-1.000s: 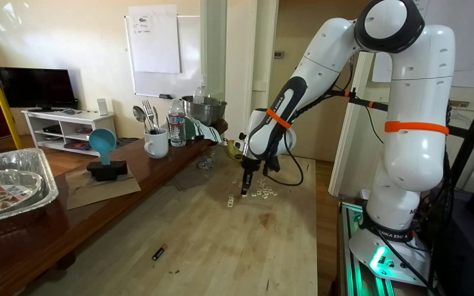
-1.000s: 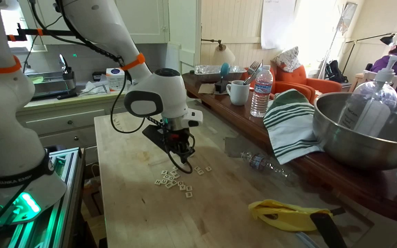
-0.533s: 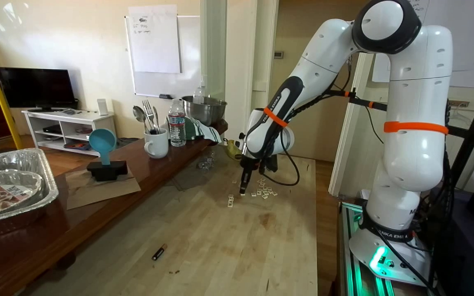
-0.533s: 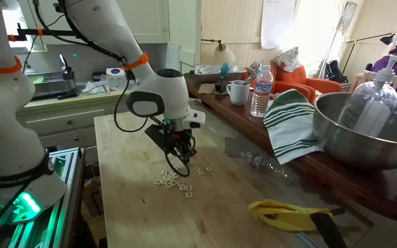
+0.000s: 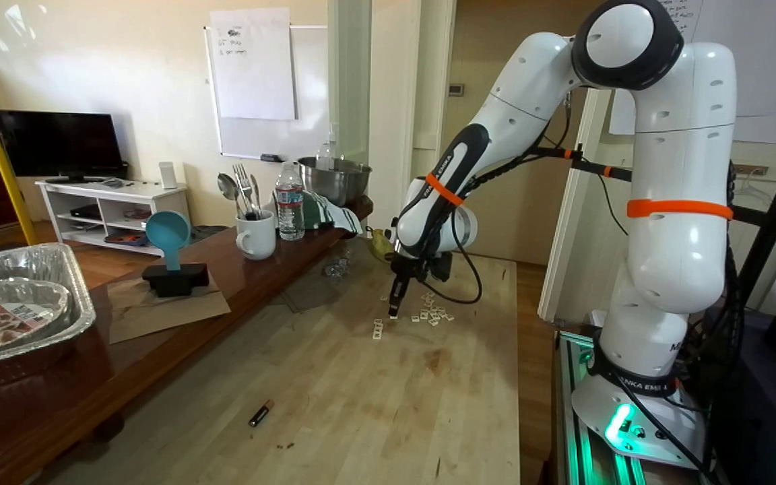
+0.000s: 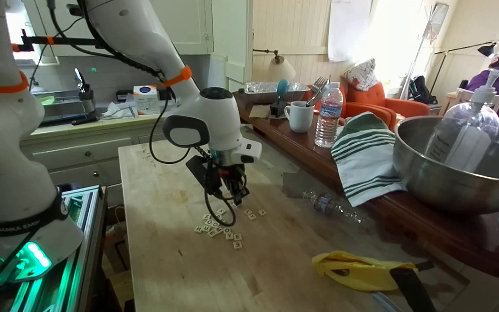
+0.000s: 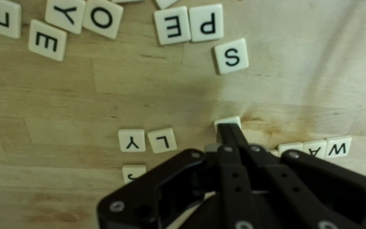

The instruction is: Remove the tile letter s from the word, then move the two right tile letters to the left, then add tile letter r to the word

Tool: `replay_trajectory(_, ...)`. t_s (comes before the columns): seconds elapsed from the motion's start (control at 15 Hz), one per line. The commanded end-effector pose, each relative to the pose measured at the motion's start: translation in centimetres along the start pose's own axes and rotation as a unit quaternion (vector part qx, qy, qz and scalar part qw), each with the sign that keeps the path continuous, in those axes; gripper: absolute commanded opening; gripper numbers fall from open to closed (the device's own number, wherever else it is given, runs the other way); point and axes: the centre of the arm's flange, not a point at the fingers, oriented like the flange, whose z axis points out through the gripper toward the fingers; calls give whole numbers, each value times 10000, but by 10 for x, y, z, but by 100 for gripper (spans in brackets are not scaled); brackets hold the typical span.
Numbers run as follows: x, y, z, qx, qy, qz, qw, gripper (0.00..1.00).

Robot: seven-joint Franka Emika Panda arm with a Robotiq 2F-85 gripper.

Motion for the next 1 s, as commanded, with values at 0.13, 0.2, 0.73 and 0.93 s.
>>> replay_trajectory(0.13, 6, 0, 27, 227, -128, 290, 9992, 0)
replay_trajectory(0.2, 7, -1, 27, 234, -124, 299, 9992, 0)
replay_trajectory(0.73, 17, -8, 30, 305, -78, 279, 9991, 0)
replay_trajectory(0.93, 20, -10, 31, 331, -71, 290, 9990, 0)
